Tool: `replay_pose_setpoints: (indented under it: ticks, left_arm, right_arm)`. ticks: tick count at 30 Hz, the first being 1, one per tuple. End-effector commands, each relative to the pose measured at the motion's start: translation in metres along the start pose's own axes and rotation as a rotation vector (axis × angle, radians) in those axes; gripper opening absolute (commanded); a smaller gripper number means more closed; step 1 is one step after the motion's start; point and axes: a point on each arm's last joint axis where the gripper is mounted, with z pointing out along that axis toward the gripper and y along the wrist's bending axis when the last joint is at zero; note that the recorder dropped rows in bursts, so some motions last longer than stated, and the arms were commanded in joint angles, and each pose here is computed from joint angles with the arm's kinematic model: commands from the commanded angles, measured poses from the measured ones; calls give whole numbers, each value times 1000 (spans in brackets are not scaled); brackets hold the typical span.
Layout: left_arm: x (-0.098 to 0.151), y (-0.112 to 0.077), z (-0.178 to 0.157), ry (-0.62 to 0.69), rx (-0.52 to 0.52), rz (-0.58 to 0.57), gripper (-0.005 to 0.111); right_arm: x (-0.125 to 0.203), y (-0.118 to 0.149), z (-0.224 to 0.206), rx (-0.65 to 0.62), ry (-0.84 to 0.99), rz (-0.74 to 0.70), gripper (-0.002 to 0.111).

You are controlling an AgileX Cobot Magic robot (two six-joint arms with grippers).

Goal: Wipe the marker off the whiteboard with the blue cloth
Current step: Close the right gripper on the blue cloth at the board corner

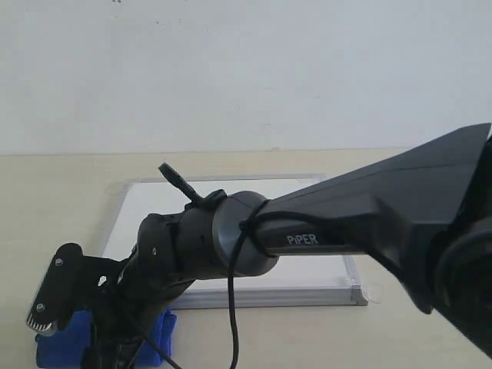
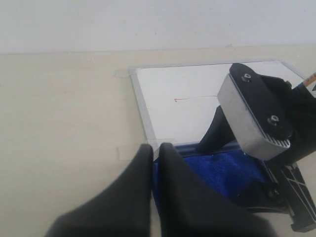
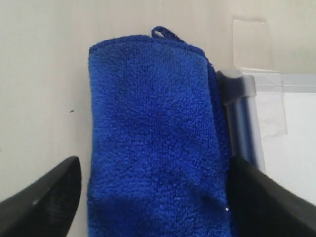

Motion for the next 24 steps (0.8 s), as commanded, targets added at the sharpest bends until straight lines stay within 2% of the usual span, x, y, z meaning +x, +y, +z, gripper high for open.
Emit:
replay_pose_setpoints:
  ticks: [1,9,12,15,22,23,24]
  left_arm:
    - [-1,0,0,-10,3,-8,4]
    - [-1,0,0,-10,3,-8,4]
    - [-1,0,0,-10,3,-8,4]
    - [-1,0,0,-10,3,-8,4]
    - [-1,0,0,-10,3,-8,4]
    - [-1,0,0,-10,3,-8,4]
    - [-1,0,0,-10,3,-8,4]
  right_arm:
    - [-1,1,1,-9,0,1,75]
    - [2,5,1,-53,26,46,73]
    - [4,9,0,-93,50,46,63]
    - [4,10,0,-104,56,46,48]
    - [5,11,0,-118,65,59,4]
    - [5,12,0,-127,71,66,-1]
    - [6,13,0,-134,75,66,0]
